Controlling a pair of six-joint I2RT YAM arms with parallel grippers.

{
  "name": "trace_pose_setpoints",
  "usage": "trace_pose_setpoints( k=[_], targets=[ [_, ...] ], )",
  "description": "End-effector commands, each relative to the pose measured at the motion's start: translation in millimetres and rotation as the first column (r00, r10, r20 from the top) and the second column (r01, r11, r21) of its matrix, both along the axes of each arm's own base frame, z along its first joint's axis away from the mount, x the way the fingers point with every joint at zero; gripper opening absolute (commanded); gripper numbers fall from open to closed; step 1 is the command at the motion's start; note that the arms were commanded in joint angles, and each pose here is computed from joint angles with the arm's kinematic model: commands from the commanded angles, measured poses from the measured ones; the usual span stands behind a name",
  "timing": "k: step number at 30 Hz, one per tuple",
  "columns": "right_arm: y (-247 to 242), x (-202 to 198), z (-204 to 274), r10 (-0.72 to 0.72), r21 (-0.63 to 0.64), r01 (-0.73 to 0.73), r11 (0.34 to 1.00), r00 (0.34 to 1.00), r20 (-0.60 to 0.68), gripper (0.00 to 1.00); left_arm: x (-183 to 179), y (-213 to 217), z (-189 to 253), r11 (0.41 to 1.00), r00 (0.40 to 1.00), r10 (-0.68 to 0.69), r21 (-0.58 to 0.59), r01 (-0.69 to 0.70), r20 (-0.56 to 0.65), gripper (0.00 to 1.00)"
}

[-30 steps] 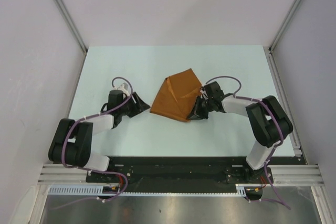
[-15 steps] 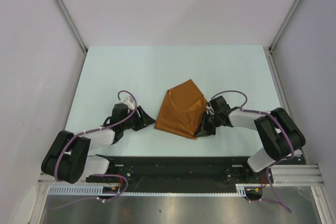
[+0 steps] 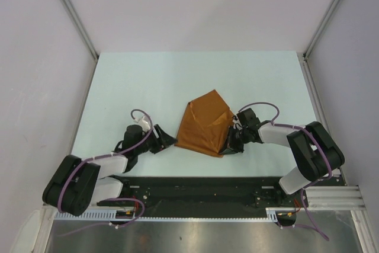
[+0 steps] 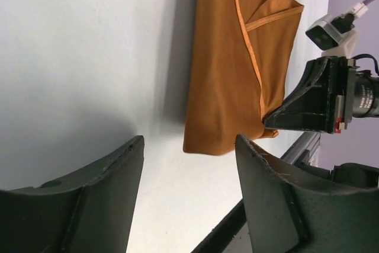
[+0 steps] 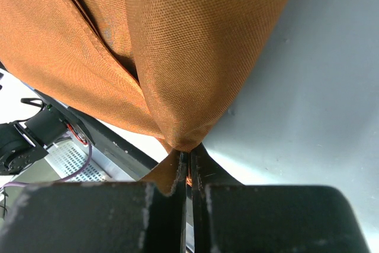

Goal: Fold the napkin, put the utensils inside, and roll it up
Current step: Roll the napkin with the utensil

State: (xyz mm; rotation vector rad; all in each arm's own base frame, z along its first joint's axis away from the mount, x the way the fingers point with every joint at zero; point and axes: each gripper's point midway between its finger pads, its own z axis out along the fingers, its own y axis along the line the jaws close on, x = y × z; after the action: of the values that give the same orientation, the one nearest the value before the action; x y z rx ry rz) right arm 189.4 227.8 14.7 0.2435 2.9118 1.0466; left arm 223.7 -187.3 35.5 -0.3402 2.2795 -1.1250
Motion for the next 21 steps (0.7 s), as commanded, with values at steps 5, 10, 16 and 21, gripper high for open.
trace_pose_setpoints(
  k=[5,10,16,21],
  targets=[
    [-8.0,-8.5,-3.8,0.016,-0.039,-0.018,0.999,0.999,-0.028,0.0,-1.9,-1.7,9.3,1.0,0.999,-0.013,-0.013,0.013,0.042,0.71],
    [-7.0,-8.5,-3.6,0.025,-0.042,-0.026,0.999,0.999,-0.026,0.0,-4.1,-13.3,13.1,0.995,0.997,-0.064,-0.074,0.067,0.043,0.66],
    [-7.2,-8.8,-6.5,0.026,-0.049,-0.027,0.998,0.999,-0.028,0.0,-2.8,-20.1,17.6,0.992,0.994,-0.09,-0.081,0.094,0.06,0.63],
    [-5.8,-8.5,-7.1,0.026,-0.047,-0.027,0.999,0.999,-0.03,0.0,-5.2,-20.8,12.9,0.992,0.994,-0.096,-0.077,0.099,0.043,0.57]
  ],
)
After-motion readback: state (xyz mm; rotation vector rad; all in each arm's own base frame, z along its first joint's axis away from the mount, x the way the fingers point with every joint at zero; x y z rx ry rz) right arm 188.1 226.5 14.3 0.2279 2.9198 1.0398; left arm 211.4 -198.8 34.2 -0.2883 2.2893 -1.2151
